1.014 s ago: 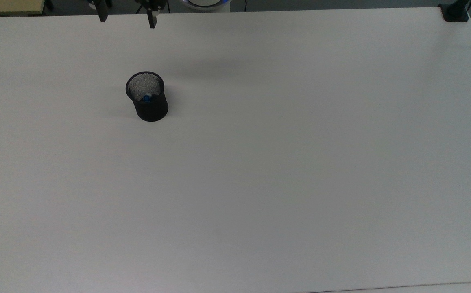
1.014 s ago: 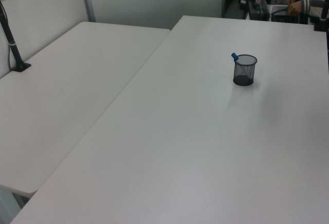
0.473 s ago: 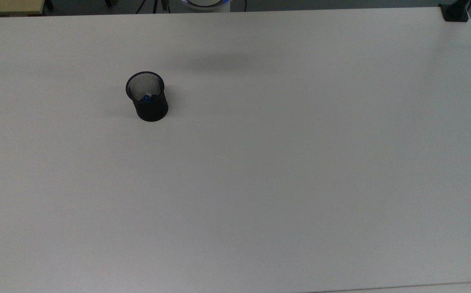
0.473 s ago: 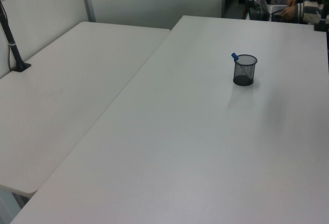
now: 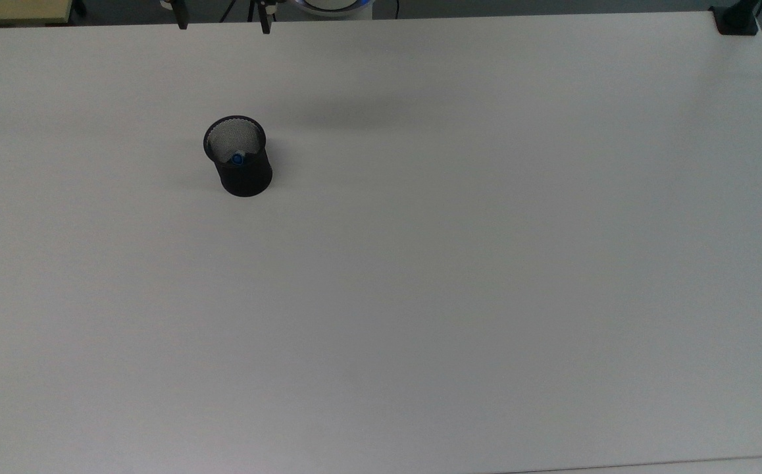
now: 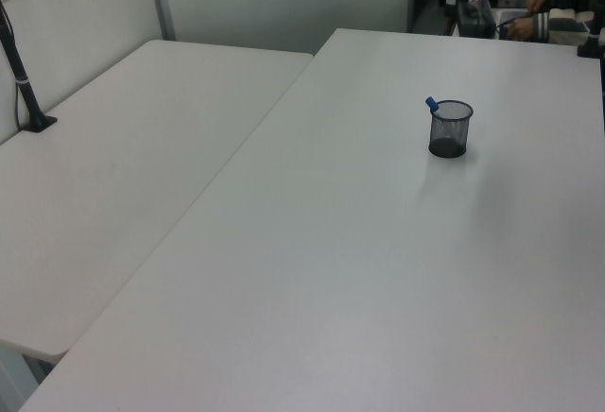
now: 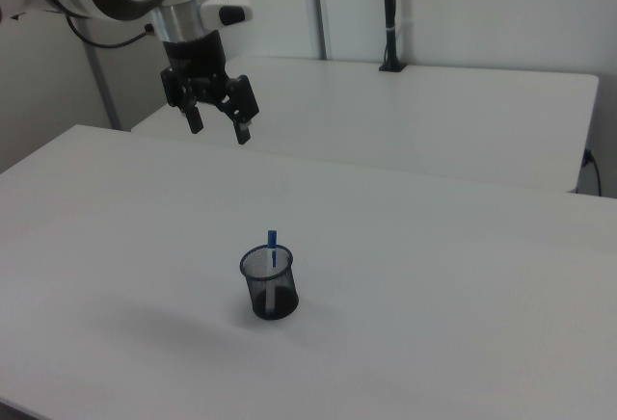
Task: Insert the marker
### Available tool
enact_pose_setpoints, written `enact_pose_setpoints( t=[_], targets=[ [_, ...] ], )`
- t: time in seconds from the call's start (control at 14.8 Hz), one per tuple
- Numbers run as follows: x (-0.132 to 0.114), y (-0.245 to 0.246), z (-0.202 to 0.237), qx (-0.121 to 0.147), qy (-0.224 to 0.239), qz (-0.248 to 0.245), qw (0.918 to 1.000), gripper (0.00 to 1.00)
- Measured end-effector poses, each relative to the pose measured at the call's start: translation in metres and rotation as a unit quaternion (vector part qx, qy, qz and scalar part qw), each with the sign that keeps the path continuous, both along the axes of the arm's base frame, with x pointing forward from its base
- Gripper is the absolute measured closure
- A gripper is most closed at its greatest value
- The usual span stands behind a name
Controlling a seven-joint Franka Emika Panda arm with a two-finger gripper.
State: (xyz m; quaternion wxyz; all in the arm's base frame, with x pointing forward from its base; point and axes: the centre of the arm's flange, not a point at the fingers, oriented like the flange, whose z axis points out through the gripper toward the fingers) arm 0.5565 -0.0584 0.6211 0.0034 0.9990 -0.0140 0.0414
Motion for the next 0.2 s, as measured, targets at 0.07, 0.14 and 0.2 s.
enact_pose_setpoints(
  t=[0.07,0.14,0.2],
  targets=[
    [0.0009,0.0005,-0.001,0.0,0.001,0.001,1.0,0.0],
    [0.0014,0.0011,-0.0015,0.0,0.001,0.001,1.0,0.0],
    [0.0018,0.0016,-0.0014,0.0,0.001,0.002,1.0,0.0]
  ],
)
